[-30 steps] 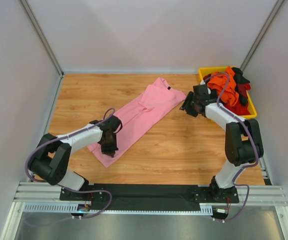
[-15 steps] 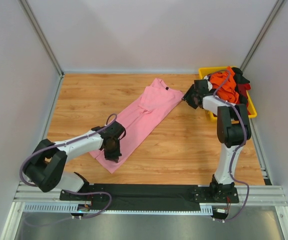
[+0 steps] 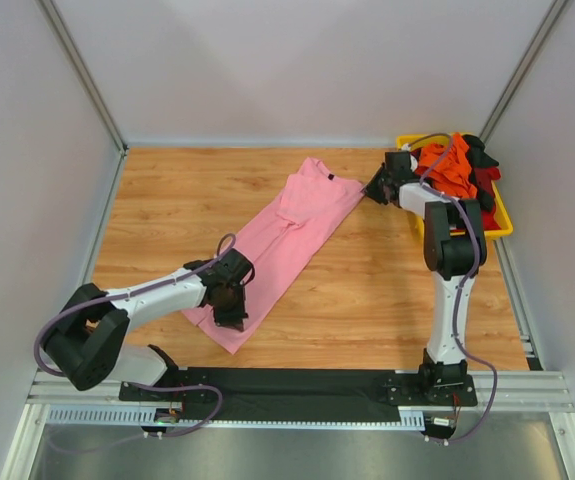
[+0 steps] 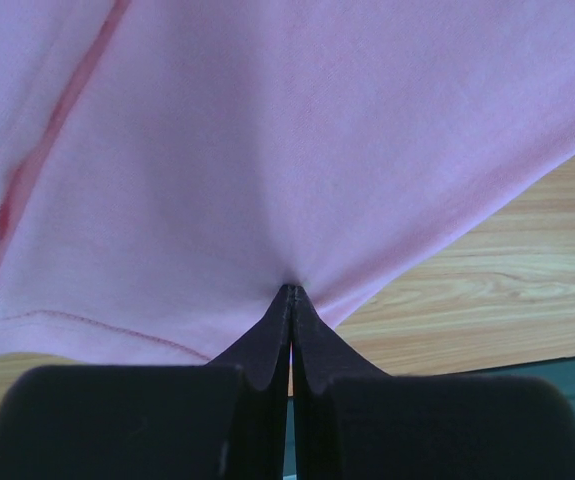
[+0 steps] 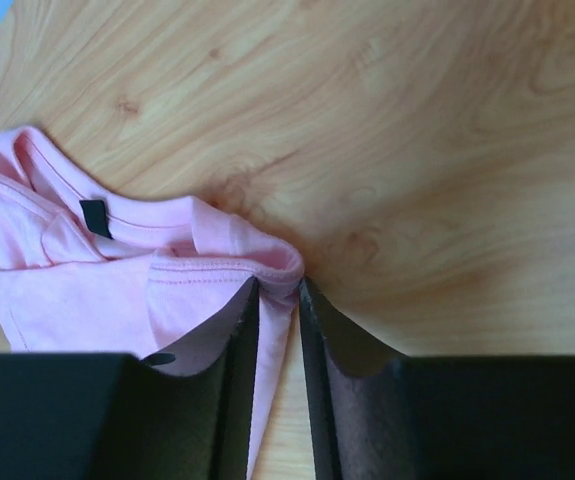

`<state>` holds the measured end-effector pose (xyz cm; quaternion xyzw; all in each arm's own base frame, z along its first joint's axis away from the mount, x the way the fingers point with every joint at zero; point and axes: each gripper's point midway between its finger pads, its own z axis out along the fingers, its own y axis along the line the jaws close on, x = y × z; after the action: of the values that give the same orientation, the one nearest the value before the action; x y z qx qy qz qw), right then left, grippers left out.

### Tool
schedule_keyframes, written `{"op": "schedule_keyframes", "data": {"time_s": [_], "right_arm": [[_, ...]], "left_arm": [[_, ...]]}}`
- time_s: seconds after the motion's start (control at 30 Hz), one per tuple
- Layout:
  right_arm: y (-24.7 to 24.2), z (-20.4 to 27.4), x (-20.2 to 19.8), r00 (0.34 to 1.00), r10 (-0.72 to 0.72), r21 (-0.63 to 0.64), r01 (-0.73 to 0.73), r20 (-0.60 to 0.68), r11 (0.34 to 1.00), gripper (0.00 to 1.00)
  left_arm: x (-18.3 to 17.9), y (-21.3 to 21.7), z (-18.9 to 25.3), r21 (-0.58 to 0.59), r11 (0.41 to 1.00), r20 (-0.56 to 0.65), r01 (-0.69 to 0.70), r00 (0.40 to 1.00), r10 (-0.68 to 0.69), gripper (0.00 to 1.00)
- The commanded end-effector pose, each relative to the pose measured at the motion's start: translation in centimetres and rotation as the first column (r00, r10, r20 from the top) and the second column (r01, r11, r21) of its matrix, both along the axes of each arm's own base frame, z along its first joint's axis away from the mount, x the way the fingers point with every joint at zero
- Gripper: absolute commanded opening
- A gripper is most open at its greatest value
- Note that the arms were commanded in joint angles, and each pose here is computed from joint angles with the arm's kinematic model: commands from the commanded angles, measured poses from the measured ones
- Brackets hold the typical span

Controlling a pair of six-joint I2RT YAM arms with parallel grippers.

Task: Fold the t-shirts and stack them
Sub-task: Fold the tshirt

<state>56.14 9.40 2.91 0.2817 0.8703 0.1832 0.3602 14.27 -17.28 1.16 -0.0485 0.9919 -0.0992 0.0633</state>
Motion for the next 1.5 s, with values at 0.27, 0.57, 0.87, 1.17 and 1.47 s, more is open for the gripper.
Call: {"op": "schedule_keyframes", "data": {"time_s": [0.27,0.57,0.87,1.17,1.47], "right_arm": [[0.1,0.6,5.1,0.998,0.043,-0.063,-0.039,0.050,0.997,0.06],[0.6,2.5,9.4,0.986,0.127,-0.079,-0.119,0.106,0.990,0.16],[2.8,9.4,3.5,0.979,0.185,0.062,-0.190,0.086,0.980,0.42],[8.4,8.7,-12.1,0.959,0.259,0.136,-0.243,-0.116,0.961,0.48],[16.0,8.0,-25.0,0.914,0.367,0.181,-0.337,-0.170,0.924,0.49]], "left_arm": [[-0.8,-1.8,0.9,-0.027,0.999,-0.046,-0.047,0.998,0.045,0.21],[5.3,-2.4,9.9,0.043,0.996,0.208,0.076,0.975,-0.083,0.50],[10.2,6.9,7.8,0.129,0.982,0.185,-0.141,0.976,0.116,0.49],[9.6,11.3,4.6,0.255,0.952,0.093,-0.171,0.984,0.152,0.52],[8.4,11.2,0.7,0.245,0.956,-0.064,-0.163,0.981,0.184,0.41]]}}
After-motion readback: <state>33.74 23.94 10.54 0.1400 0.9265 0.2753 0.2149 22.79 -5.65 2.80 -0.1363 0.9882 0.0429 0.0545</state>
